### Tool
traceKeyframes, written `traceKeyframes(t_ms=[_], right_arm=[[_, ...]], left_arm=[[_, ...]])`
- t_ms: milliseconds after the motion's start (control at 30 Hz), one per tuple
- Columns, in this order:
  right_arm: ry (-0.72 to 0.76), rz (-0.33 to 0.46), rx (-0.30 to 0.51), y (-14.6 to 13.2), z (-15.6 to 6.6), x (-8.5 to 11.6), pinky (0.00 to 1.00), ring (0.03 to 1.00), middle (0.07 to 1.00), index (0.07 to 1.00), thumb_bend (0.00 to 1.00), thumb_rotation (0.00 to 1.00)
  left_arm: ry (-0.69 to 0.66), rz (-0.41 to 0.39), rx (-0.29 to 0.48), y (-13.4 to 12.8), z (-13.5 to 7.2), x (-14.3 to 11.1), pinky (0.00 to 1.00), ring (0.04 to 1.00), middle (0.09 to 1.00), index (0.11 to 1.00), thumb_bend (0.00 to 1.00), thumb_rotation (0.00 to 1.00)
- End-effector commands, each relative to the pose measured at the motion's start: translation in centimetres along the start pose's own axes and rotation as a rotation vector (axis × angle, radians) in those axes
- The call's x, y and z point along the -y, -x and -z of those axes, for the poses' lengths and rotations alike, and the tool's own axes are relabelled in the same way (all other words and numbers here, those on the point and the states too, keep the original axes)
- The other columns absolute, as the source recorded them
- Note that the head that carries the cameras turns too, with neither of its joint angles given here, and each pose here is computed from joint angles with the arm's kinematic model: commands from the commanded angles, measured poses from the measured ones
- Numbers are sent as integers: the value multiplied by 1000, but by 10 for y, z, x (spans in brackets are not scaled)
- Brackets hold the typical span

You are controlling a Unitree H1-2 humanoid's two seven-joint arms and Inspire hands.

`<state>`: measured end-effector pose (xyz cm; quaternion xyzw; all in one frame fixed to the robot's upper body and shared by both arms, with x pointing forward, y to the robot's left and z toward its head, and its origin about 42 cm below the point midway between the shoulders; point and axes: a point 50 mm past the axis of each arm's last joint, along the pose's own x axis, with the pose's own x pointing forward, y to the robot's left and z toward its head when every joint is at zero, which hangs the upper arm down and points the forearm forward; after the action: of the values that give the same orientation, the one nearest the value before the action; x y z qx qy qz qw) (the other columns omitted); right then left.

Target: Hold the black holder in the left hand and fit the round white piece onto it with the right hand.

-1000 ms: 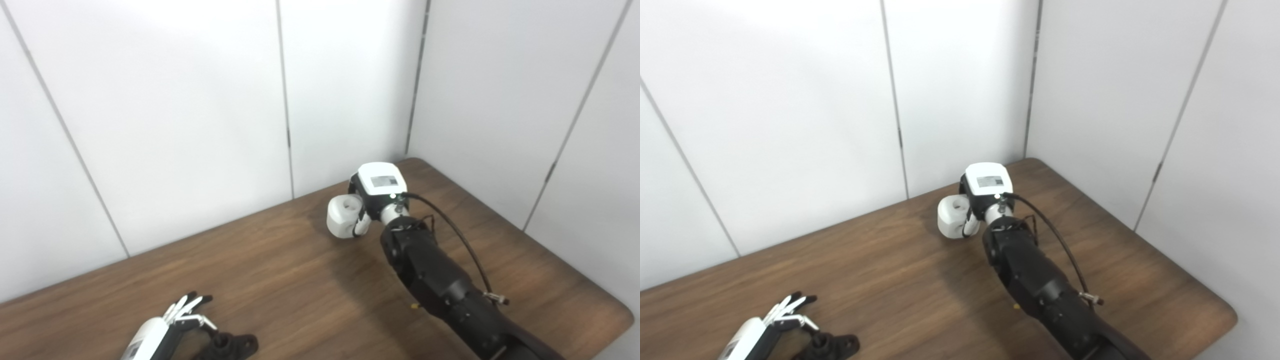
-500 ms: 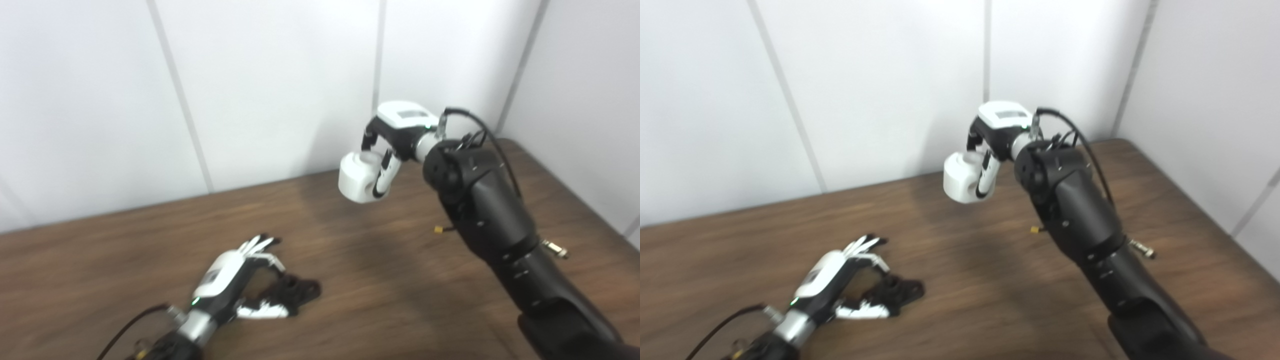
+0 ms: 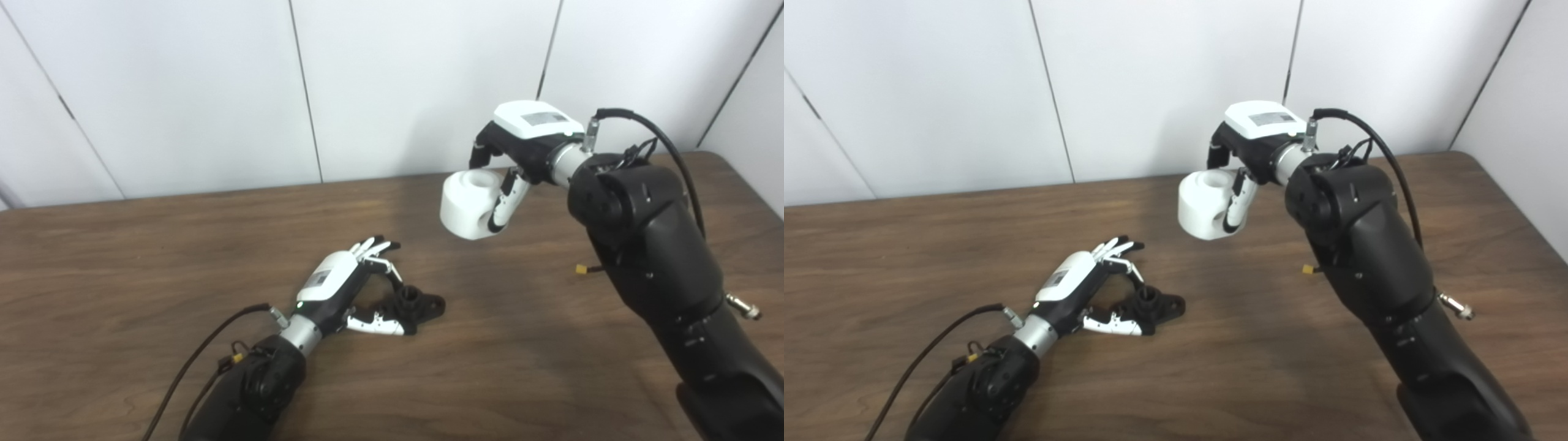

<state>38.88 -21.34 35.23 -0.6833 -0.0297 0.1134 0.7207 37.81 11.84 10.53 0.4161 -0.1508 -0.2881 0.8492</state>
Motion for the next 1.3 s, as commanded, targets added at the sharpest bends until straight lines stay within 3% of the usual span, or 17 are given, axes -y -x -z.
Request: traceKeyframes(t_ms=[0,233,467,800,1267], right_arm=[[41,111,42,7,-8,17,616,746,685,481,525,138],[62,191,120,13,-23,-6,666,751,679,480,525,137],[37,219,159,16,-31,-24,717,775,676,481,525,137],[8,198,162,21,-38,-39,699,764,706,482,525,135],[11,174,193,27,-43,-48,698,755,679,481,526,139]], left_arm=[[17,170,-119,13,7,52,1000,1000,925,482,524,57],[32,173,-129,11,4,52,1000,1000,924,482,524,56],[28,174,-124,10,5,53,1000,1000,924,482,524,56],[24,178,-122,10,4,53,1000,1000,925,482,524,57],[16,184,-120,12,2,53,1000,1000,926,482,524,56]])
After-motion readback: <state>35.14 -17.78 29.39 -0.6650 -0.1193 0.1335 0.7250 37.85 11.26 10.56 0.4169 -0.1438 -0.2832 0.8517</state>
